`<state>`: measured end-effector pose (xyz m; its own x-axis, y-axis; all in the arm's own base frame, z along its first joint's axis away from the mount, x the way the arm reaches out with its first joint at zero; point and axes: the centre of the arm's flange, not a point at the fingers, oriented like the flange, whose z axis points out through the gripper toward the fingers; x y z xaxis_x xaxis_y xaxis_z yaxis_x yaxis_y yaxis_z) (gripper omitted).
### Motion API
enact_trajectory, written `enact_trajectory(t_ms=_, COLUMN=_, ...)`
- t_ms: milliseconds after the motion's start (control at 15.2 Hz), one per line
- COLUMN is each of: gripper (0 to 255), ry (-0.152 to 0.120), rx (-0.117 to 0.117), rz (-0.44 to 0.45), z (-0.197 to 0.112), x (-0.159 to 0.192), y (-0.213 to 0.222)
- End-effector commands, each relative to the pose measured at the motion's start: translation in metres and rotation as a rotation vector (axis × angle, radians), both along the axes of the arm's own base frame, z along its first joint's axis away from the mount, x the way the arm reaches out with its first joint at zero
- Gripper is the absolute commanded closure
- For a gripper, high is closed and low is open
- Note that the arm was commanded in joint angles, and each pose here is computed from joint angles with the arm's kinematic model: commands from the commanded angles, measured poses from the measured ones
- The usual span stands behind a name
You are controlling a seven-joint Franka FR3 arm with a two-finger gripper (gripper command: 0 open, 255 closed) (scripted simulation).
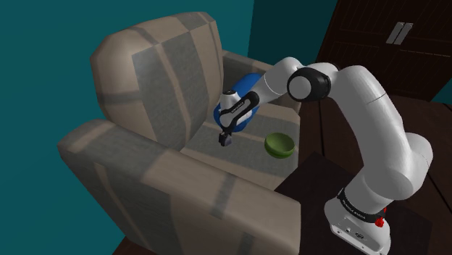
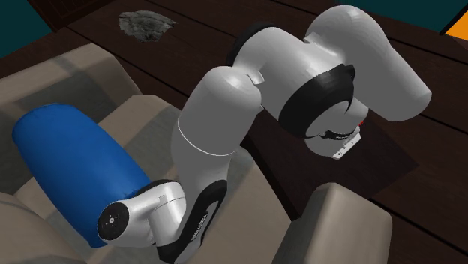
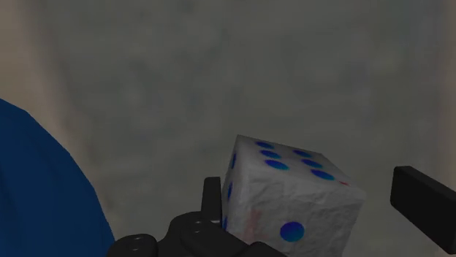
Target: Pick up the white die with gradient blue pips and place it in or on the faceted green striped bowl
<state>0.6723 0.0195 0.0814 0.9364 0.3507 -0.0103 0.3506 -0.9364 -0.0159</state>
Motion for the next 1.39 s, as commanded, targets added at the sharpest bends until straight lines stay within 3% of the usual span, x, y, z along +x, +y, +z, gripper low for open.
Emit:
enact_trajectory(t_ms=0, gripper=0, ry=0.008, rx=-0.019, rz=-0.044, z=-0.01, x=-0.006, y=-0.036)
enact_trajectory(t_ms=132, gripper=0, ry=0.008, rx=-0.019, rz=-0.044, z=-0.01, x=-0.006, y=-0.036)
enact_trajectory(t_ms=198, gripper=255, ry=0.008, rx=-0.019, rz=-0.044, z=-0.011, x=-0.006, y=-0.035)
enact_trajectory(t_ms=528, gripper=255, ry=0.006, rx=-0.02, rz=-0.045, z=0.003, x=-0.002, y=-0.023)
enact_trajectory(t_ms=792, gripper=255, ry=0.008, rx=-0.019, rz=-0.044, z=-0.01, x=-0.006, y=-0.036)
enact_trajectory(t_ms=1320, gripper=255, ry=0.008, rx=-0.019, rz=-0.044, z=0.032, x=-0.006, y=-0.036)
